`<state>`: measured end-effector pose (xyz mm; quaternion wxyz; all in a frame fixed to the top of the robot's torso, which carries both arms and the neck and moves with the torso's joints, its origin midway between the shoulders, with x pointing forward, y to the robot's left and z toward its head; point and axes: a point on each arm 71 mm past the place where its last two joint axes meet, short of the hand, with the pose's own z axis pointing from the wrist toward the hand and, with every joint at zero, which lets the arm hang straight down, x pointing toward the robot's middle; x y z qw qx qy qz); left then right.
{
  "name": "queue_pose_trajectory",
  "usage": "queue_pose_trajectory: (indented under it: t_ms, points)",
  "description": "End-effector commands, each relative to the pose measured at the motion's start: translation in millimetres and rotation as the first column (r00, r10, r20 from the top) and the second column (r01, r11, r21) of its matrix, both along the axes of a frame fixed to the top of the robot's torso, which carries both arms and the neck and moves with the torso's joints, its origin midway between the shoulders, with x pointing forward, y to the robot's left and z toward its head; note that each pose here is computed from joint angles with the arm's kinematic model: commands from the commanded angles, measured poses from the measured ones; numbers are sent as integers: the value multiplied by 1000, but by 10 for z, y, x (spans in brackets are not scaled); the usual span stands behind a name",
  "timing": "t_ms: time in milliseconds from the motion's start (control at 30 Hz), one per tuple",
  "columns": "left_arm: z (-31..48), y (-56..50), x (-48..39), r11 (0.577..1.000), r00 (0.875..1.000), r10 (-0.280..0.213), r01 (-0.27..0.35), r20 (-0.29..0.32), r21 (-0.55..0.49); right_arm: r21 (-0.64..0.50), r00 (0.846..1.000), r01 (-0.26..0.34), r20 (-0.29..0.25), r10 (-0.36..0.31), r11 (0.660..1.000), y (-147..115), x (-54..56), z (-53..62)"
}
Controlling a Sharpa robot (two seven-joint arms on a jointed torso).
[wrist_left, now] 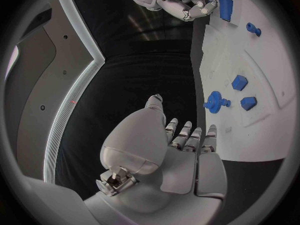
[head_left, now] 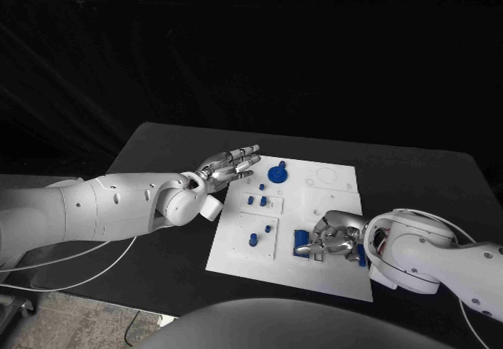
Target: Assemble the parts on the task board
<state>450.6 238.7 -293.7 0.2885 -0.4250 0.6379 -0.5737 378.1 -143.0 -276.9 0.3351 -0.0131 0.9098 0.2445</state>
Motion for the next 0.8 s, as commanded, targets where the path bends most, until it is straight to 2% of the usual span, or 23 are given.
queue_pose_trajectory:
  t_ms: [33,233,800]
  points:
    - [5,-20,-8,1000,1000,-17,17,0,-17,-44,999,-38,-5,37,998,-4,-33,-26]
    - [3,-19,-5,1000,1000,-17,17,-1,-17,-60,999,-39,-12,38,997,-20,-39,-55]
    - [-2,-15,-6,1000,1000,-21,21,-8,-16,-69,1000,6,-1,-6,998,-50,26,-90]
